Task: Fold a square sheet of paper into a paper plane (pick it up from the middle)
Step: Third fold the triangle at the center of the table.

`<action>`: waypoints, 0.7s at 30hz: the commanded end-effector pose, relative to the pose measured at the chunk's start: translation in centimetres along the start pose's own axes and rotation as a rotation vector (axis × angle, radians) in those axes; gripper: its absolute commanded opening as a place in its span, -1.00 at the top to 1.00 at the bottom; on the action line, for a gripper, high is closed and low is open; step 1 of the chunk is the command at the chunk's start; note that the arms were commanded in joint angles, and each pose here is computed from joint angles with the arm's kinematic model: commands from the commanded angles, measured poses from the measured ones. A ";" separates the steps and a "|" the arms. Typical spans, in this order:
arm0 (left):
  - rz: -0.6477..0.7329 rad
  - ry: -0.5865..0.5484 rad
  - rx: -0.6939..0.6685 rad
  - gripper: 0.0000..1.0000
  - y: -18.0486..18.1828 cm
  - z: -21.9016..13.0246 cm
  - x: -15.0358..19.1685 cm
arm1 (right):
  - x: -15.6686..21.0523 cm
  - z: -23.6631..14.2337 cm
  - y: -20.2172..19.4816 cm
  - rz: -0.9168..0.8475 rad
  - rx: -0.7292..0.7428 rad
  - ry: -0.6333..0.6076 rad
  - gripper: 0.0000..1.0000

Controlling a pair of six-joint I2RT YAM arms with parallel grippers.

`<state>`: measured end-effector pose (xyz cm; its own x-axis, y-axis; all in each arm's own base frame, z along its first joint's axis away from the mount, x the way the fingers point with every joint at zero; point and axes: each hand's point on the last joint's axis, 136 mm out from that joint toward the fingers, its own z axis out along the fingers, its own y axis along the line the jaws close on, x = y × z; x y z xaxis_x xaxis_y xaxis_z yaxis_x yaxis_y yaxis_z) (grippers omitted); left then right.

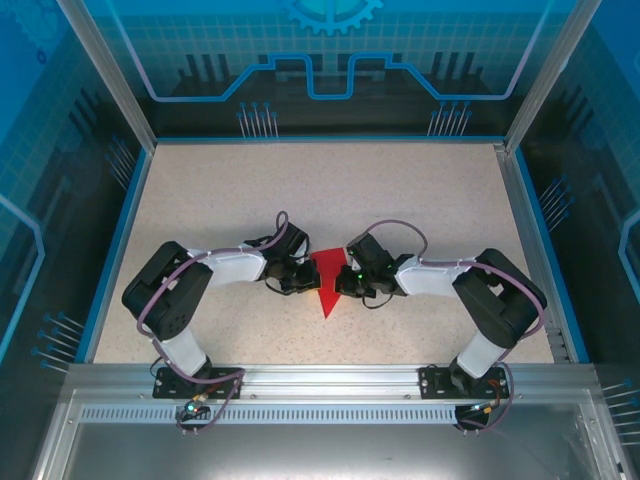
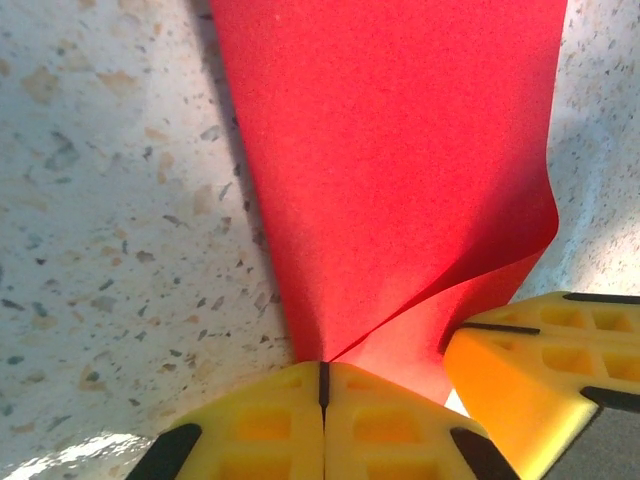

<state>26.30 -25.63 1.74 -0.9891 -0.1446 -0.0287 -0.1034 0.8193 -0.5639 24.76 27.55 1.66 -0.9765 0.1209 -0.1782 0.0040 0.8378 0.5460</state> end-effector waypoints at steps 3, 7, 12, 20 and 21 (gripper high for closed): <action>0.057 -0.025 0.087 0.72 -2.4 -1.2 -0.2 | -0.4 0.0 -0.7 0.030 0.041 -0.004 1.00; 0.036 -0.058 0.134 0.51 -2.7 -1.8 0.0 | -0.6 0.1 -0.4 0.047 0.029 -0.015 1.00; 0.003 -0.064 0.173 0.28 -2.0 -2.2 1.4 | -1.0 0.3 -0.4 0.077 0.028 -0.029 1.00; -0.034 -0.007 0.225 0.22 -1.7 -1.9 4.9 | -1.1 0.0 -0.4 0.097 0.033 -0.041 1.00; -0.039 -0.002 0.228 0.22 -1.6 -1.8 5.1 | -1.2 -0.1 -0.3 0.098 0.032 -0.043 1.00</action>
<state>21.74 -25.90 2.98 -0.9846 -0.1732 -0.0231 -0.1090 0.7119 -0.6938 24.96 27.21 1.37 -0.9703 0.1921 -0.1468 0.0838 0.8369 0.5409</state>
